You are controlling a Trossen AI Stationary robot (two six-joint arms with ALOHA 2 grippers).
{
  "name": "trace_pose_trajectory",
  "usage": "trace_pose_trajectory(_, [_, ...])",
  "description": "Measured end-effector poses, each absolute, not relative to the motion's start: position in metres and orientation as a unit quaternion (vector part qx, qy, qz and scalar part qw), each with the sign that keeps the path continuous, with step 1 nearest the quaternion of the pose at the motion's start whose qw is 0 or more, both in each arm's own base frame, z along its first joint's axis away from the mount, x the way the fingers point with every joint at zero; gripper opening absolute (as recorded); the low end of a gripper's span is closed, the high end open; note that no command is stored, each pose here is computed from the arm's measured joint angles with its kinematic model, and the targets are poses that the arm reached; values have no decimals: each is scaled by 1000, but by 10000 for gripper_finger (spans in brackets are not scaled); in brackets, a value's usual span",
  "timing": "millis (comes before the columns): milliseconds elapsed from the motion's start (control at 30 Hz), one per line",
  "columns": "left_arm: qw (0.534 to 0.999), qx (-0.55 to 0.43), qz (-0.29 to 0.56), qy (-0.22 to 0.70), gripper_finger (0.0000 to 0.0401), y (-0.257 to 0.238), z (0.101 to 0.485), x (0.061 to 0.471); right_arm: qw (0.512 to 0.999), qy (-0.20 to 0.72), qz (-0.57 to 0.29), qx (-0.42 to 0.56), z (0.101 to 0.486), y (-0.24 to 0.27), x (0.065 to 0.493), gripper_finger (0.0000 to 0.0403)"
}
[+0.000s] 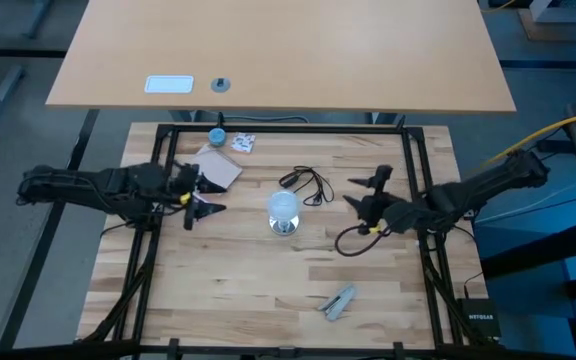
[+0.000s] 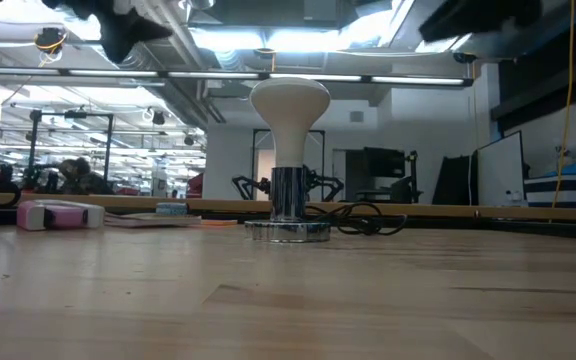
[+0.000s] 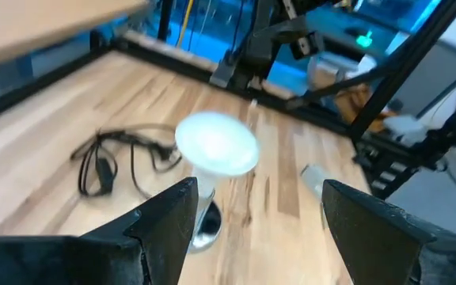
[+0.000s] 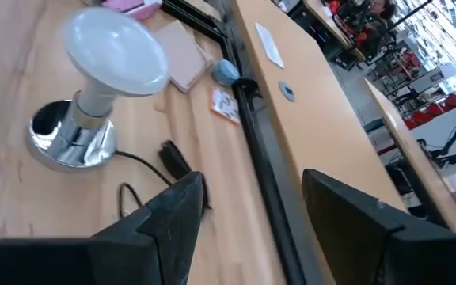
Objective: Screw lightbulb
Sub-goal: Remove the lightbulb from the lamp
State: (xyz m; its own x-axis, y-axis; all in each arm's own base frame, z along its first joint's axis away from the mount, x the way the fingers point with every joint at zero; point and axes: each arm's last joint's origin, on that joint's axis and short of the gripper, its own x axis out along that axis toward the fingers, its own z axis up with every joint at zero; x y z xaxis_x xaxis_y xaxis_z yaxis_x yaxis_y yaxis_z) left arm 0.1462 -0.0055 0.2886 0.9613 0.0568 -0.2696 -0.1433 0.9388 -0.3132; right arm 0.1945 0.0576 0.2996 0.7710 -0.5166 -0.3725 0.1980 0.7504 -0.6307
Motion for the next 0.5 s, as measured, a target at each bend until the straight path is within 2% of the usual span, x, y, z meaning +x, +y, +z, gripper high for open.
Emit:
trace_pose_trajectory(200, [957, -191, 72, 208, 263, -7, 267, 169, 900, 264, -197, -284, 252, 62, 205, 225])
trace_pose_trajectory(367, [946, -180, 84, 255, 263, -7, 251, 185, 903, 280, -160, -284, 235, 68, 216, 225])
trace_pose_trajectory(500, [938, -162, 89, 292, 263, -8, 237, 197, 925, 244, -159, -244, 232, 75, 230, 225])
